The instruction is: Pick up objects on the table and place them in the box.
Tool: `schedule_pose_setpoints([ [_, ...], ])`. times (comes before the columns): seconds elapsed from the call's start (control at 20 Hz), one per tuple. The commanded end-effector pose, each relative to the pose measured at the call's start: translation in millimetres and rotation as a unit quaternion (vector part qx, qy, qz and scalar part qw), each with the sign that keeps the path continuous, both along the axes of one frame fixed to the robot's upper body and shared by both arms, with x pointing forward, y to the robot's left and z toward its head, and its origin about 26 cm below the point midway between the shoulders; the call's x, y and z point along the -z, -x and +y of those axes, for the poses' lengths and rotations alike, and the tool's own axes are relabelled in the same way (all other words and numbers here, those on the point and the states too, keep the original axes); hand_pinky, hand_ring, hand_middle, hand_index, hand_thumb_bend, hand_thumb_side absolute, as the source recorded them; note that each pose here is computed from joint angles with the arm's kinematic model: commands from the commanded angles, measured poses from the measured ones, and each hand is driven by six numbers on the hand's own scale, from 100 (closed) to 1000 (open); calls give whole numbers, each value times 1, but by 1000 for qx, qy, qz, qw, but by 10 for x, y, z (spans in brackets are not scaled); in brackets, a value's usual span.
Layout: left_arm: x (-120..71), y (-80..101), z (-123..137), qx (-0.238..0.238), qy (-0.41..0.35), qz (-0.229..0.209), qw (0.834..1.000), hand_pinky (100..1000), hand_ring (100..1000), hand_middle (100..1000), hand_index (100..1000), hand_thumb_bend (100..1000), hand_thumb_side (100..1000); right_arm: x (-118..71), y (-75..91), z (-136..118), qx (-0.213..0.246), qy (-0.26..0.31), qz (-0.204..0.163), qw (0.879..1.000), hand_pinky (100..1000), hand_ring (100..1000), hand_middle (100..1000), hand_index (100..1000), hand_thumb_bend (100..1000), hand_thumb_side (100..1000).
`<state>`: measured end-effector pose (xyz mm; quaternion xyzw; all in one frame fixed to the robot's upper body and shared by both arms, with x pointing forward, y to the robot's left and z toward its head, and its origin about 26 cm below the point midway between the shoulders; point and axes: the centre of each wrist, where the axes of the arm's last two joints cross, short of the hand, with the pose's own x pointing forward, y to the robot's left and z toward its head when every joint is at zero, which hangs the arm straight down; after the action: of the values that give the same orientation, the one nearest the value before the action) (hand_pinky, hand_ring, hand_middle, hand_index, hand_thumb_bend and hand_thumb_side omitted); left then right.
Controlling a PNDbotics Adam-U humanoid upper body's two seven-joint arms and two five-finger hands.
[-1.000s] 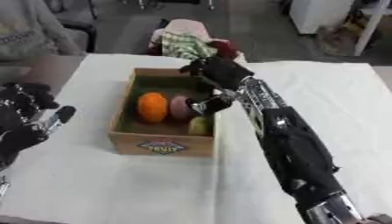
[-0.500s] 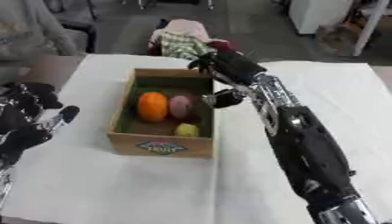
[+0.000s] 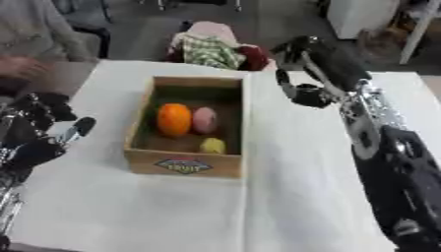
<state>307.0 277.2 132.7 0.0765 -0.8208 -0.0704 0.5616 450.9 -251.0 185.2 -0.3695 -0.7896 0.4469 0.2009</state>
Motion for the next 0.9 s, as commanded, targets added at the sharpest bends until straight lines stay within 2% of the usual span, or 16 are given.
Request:
schedule_pose_setpoints([
  [0.05,-67,10,73,-12,-11,-11,1000,698,536,489,631,648,120,-185,127,-317,33,-26,-39,998,543,540,515,768,100,100],
  [0.25,-56,18,100,-19,-12,-10,1000,699,536,489,631,648,119,-33,332,-598,68,-59,-27,996,536,531,506,759,100,100],
  [0.4,-45,20,101,-19,-14,-8,1000,699,536,490,631,647,119,36,477,-696,74,-81,-15,994,536,531,506,760,100,100],
  [0.45,-48,20,102,-19,-15,-9,1000,700,537,490,629,645,118,28,529,-741,62,-121,3,991,533,529,504,757,100,100],
  [0.6,-33,27,106,-18,-17,-9,1000,701,538,491,631,644,120,-106,726,-880,11,-234,69,970,530,528,502,755,100,100],
  [0.75,-26,27,111,-19,-20,-9,1000,701,538,492,633,643,119,-162,871,-939,-6,-278,101,955,528,525,499,752,100,100],
  [0.9,-5,31,110,-18,-20,-7,1000,702,539,492,632,641,120,-135,947,-958,-5,-295,114,949,526,523,497,750,100,100],
])
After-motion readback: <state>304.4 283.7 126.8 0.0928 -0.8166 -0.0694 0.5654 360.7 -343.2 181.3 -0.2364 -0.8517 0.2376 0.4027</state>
